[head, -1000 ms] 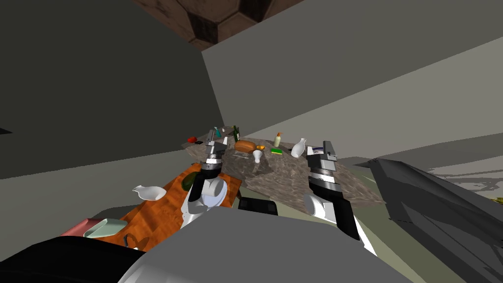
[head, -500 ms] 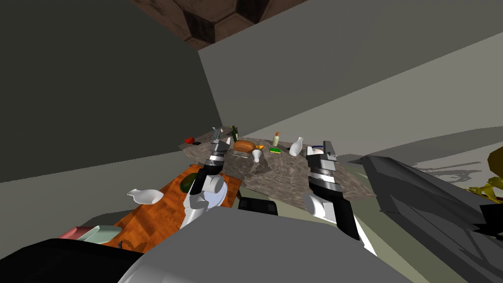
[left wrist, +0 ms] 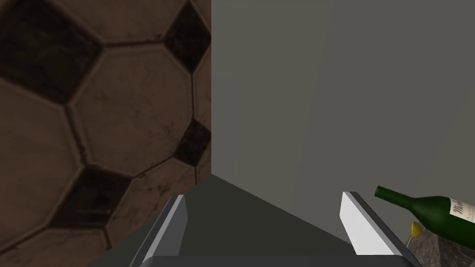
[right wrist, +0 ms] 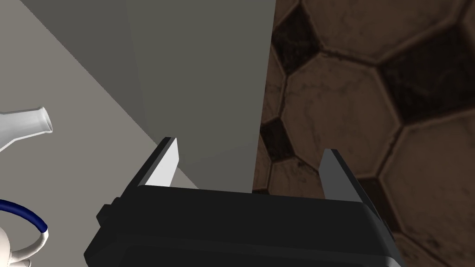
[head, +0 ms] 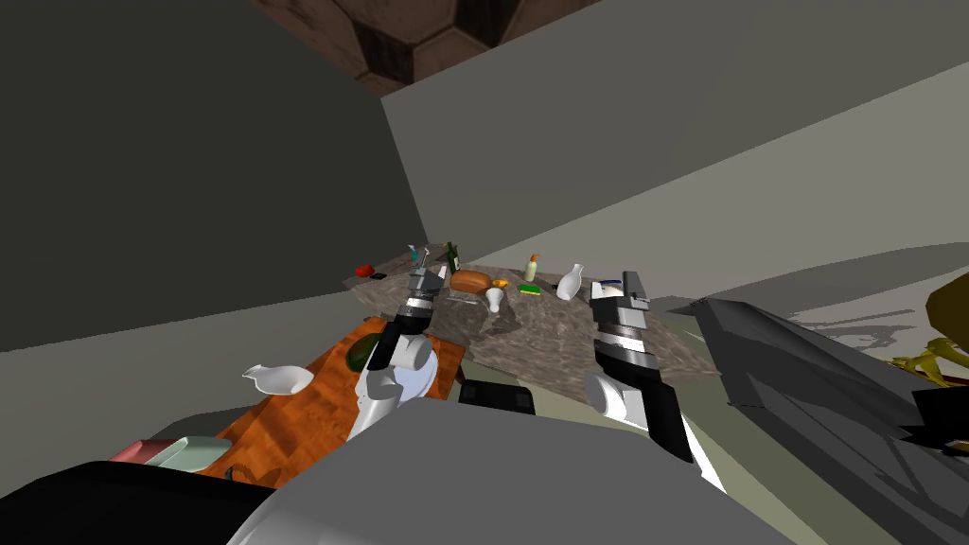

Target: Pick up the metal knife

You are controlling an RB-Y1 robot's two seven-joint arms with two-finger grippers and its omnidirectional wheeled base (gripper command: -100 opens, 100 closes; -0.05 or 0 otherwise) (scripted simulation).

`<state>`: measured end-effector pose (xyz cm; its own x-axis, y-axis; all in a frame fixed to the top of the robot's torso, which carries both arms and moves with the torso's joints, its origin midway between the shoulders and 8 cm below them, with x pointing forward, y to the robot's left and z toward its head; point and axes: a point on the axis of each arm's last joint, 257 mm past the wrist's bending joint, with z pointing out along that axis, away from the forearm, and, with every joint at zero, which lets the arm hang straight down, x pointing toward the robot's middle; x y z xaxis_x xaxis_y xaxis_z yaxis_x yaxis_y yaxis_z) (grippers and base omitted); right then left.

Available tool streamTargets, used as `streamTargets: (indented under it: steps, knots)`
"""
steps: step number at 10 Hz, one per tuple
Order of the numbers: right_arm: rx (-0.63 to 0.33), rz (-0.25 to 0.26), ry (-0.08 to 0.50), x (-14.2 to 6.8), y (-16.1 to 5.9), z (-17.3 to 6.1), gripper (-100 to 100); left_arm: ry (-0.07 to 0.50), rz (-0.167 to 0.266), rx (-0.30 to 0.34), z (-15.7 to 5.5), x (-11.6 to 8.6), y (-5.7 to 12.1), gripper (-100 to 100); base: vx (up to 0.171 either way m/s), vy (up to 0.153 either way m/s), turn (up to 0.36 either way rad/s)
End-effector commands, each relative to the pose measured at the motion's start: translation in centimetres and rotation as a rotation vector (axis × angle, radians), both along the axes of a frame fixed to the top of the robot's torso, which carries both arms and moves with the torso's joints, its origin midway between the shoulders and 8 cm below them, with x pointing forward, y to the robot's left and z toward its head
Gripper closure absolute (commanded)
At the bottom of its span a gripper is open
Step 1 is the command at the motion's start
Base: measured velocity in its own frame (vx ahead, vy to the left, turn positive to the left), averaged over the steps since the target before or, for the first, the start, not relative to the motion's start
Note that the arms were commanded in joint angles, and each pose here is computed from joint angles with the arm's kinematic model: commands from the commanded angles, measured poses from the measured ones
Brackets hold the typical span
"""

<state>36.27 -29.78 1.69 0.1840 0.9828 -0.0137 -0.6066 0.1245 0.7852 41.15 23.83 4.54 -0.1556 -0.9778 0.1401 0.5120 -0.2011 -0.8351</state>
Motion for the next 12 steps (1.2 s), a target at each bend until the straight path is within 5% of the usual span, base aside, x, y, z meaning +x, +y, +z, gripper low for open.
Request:
streamTargets:
  steps: [1,4,12]
  knots:
    - [0.0,0.0,0.0,0.0,0.0,0.0,0,0.0,0.0,0.0,0.0,0.0,0.0,-100,0.013,-0.013,0.042]
    - [0.0,0.0,0.0,0.0,0.0,0.0,0,0.0,0.0,0.0,0.0,0.0,0.0,-100,-0.005,0.005,-0.016]
    - [0.0,0.0,0.0,0.0,0.0,0.0,0,0.121,-0.133,-0.123,-0.7,2.6,-3.3,-100,-0.01,0.01,-0.033]
